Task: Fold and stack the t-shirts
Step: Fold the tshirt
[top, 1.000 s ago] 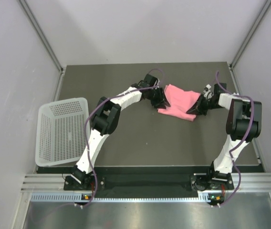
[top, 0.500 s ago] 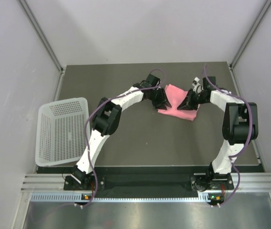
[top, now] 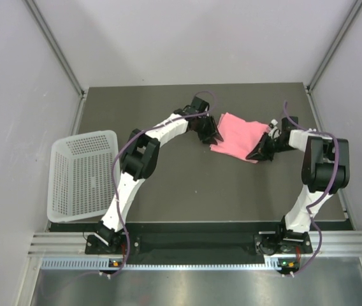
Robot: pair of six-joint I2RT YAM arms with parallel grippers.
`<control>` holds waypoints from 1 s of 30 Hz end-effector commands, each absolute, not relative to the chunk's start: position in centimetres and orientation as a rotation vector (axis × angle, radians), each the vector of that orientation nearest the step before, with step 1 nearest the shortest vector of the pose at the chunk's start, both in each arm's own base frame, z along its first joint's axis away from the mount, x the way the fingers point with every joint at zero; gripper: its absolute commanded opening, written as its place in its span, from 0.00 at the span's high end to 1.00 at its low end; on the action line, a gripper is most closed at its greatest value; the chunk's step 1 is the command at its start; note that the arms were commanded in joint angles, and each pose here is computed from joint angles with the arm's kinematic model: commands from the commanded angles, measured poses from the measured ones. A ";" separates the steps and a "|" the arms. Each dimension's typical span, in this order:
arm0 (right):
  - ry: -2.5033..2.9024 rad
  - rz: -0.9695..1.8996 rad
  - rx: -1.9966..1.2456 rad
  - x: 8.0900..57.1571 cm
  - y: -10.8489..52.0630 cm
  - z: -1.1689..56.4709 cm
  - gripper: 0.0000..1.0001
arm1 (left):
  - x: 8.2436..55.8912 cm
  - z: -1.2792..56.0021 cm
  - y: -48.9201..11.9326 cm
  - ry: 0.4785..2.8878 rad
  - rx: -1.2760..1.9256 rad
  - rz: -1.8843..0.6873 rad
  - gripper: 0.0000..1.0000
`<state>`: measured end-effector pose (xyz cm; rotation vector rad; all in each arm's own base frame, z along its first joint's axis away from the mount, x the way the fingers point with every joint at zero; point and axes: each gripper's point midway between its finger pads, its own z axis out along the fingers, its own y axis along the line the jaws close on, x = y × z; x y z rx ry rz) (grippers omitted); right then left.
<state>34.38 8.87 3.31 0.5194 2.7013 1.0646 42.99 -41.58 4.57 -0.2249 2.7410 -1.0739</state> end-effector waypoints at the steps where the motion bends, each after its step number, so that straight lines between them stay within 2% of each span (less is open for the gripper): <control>1: 2.594 1.036 0.395 36.3 8.5 7.1 0.97 | 44.4 9.0 -41.5 2.640 -0.181 -1.054 0.59; 6: 2.530 1.070 0.381 37.1 8.6 10.2 0.96 | 43.5 13.9 -44.8 2.519 -0.105 -1.199 0.59; 13: 2.556 1.084 0.487 35.9 7.3 7.4 0.96 | 40.2 14.4 -50.8 2.467 0.007 -1.482 0.58; 21: 2.634 0.987 0.660 33.4 4.4 3.2 0.96 | 39.7 5.5 -49.8 2.641 -0.091 -1.376 0.60; 26: 2.640 0.942 0.645 33.7 3.6 3.7 0.96 | 40.9 5.3 -47.6 2.642 -0.078 -1.292 0.60; 30: 2.579 0.927 0.606 35.5 3.2 6.7 0.96 | 41.8 8.5 -47.3 2.600 -0.036 -1.320 0.59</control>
